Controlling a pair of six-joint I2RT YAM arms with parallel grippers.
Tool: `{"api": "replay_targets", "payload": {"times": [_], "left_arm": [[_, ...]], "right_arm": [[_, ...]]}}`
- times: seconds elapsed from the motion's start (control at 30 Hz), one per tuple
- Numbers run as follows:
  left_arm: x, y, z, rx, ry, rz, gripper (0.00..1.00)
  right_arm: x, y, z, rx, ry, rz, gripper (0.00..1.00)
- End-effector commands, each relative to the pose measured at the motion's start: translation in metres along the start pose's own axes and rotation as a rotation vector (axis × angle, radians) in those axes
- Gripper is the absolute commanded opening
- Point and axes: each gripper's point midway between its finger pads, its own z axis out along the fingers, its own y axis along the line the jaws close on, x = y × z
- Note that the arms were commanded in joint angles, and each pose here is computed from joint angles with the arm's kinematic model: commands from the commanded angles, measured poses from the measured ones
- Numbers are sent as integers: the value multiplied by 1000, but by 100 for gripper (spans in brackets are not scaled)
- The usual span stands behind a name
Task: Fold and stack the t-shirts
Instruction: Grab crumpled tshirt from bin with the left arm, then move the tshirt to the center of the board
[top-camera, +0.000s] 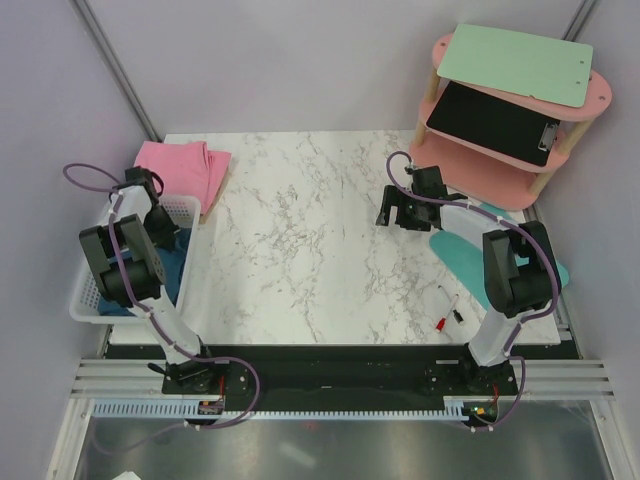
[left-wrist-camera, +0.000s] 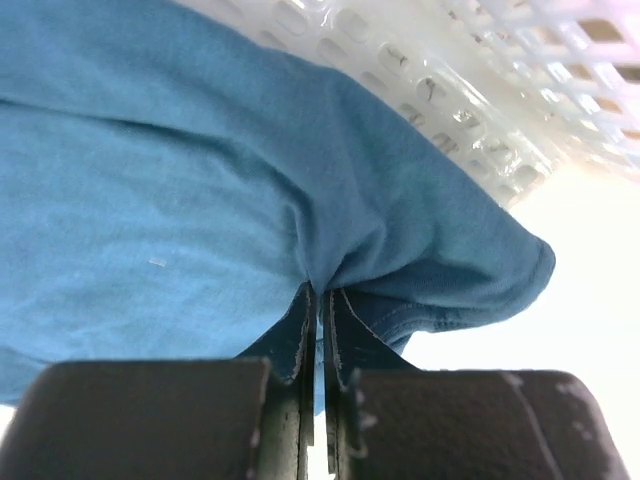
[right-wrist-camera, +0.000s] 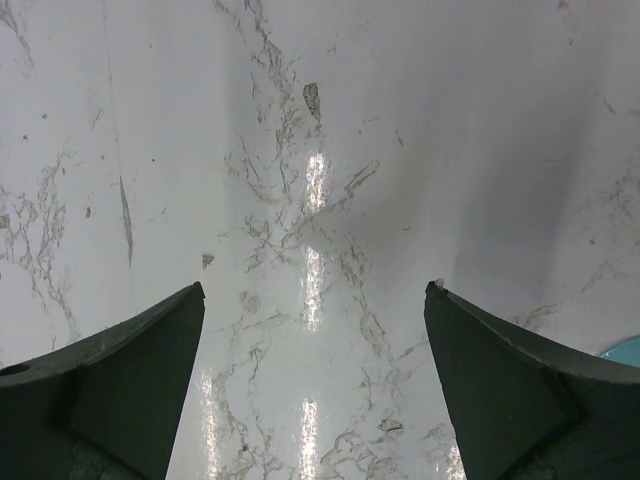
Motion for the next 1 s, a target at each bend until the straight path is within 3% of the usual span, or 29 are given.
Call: {"api": "replay_targets", "payload": {"times": [0.0,0.33,0.5,0.6,0.7,0.8,0.97], "left_arm": [[-22,8,-48,7,-144,-49,2],[-54,-8,-231,284,-591,-61,2],[-29,-68,-324,526,-711,108,2],[-5,-113,-412,747,-826,207,2],[32,-163,-461,956,-807,310,2],[70,-217,-486,1115,-728,424,2],[121,-292,-488,1239,-610,565,2]], "right_arm": [[-7,7,-3,-30,-30,-3,98],[-1,7,-1,-30,-20,6,98],[3,6,1,-24,-12,8,98],[0,2,-2,0,-25,3,98],[-10,-3,-11,41,-66,-1,98],[-21,-7,-22,80,-112,-7,98],[-31,-11,-37,114,-151,-18,98]]}}
